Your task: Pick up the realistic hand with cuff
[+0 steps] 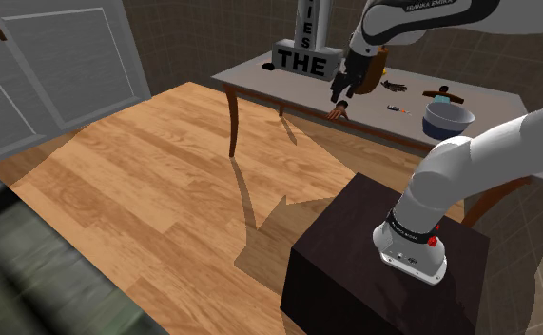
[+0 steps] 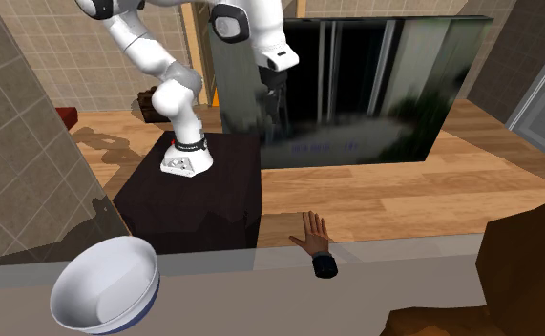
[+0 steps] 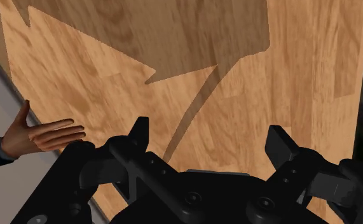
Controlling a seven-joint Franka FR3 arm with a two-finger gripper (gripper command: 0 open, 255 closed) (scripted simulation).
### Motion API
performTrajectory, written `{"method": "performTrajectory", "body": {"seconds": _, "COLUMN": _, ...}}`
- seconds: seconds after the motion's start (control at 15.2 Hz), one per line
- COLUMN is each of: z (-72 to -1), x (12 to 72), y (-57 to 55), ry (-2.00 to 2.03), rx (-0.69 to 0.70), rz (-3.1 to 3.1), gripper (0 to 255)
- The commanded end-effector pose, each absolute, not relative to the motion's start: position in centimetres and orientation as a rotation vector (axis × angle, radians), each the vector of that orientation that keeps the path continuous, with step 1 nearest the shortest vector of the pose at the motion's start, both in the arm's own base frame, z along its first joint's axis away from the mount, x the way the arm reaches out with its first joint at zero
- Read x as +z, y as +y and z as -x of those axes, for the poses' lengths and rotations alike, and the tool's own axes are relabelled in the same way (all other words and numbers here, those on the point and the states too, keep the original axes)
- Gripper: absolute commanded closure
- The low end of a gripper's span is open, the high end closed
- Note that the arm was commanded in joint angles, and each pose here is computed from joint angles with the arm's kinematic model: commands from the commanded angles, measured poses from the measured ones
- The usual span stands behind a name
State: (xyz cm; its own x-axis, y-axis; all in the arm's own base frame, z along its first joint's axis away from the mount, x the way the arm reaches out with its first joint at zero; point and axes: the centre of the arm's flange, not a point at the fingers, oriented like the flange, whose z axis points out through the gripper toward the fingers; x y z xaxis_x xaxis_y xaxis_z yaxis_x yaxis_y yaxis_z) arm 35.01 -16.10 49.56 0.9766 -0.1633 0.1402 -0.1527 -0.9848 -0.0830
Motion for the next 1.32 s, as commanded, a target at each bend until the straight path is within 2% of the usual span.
{"method": "performTrajectory", "body": {"seconds": 0.0, "z": -35.2, "x": 48.1, "y": -18.6, "ry": 0.285, "rx": -0.260, "rz": 3.034, "gripper": 0}}
{"method": "performTrajectory", "body": {"seconds": 1.25, "z": -36.8, "x": 35.3, "y": -40.7, "ry": 0.648, "rx": -0.539, "rz": 2.825, "gripper": 0}}
